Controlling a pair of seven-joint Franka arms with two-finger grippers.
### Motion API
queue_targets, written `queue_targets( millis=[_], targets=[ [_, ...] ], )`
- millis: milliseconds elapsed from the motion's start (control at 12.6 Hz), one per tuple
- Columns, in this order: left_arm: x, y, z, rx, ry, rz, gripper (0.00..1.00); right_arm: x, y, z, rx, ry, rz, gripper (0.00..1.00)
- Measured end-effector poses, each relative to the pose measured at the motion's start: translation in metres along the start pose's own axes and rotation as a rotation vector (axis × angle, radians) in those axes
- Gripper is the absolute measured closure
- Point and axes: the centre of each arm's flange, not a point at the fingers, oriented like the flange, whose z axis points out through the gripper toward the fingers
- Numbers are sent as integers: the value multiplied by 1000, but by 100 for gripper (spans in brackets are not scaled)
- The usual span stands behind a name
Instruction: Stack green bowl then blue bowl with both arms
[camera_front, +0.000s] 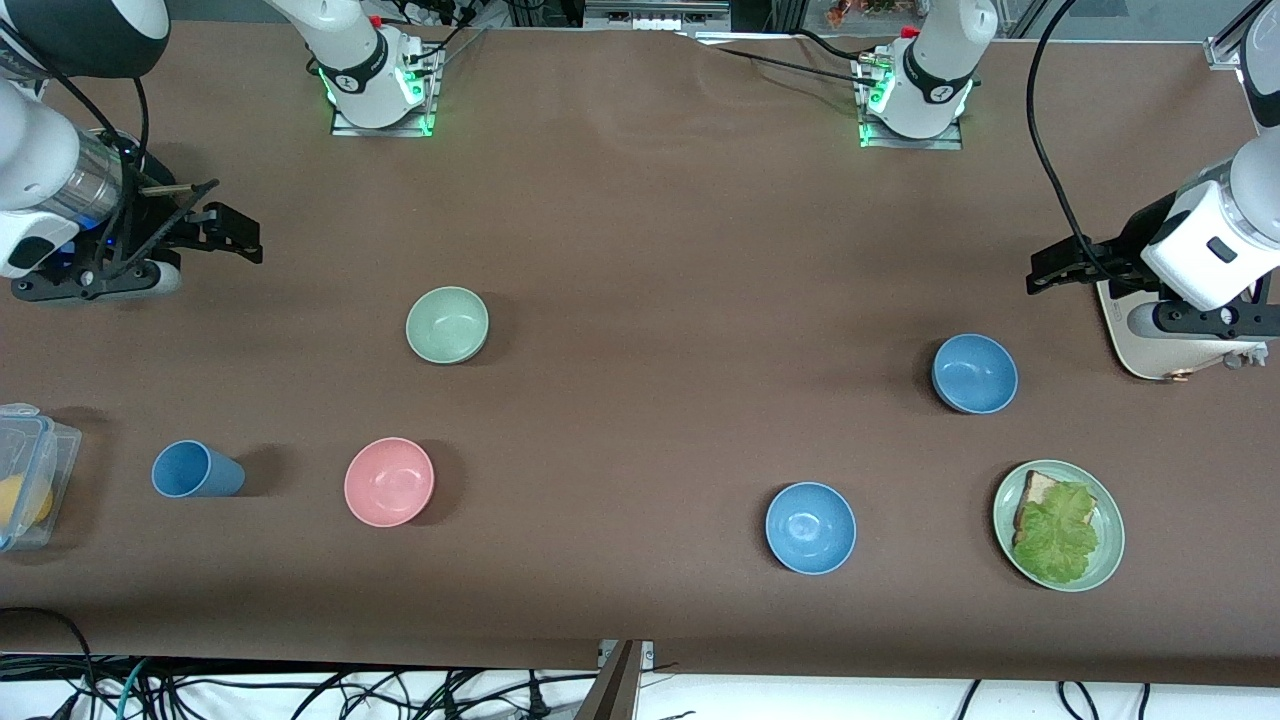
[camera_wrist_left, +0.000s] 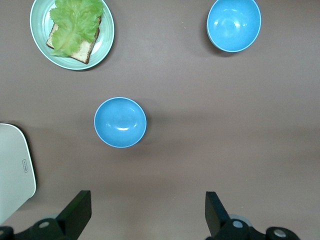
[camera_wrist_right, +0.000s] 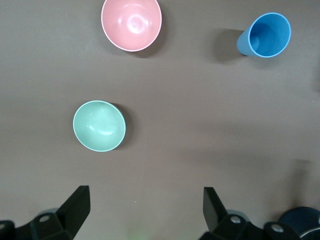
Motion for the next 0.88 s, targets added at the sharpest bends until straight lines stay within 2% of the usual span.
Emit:
queue_targets(
  millis=[875],
  targets=[
    [0, 0, 0, 0, 0, 0, 0, 5, -2, 9, 0, 14, -3, 0]
  ],
)
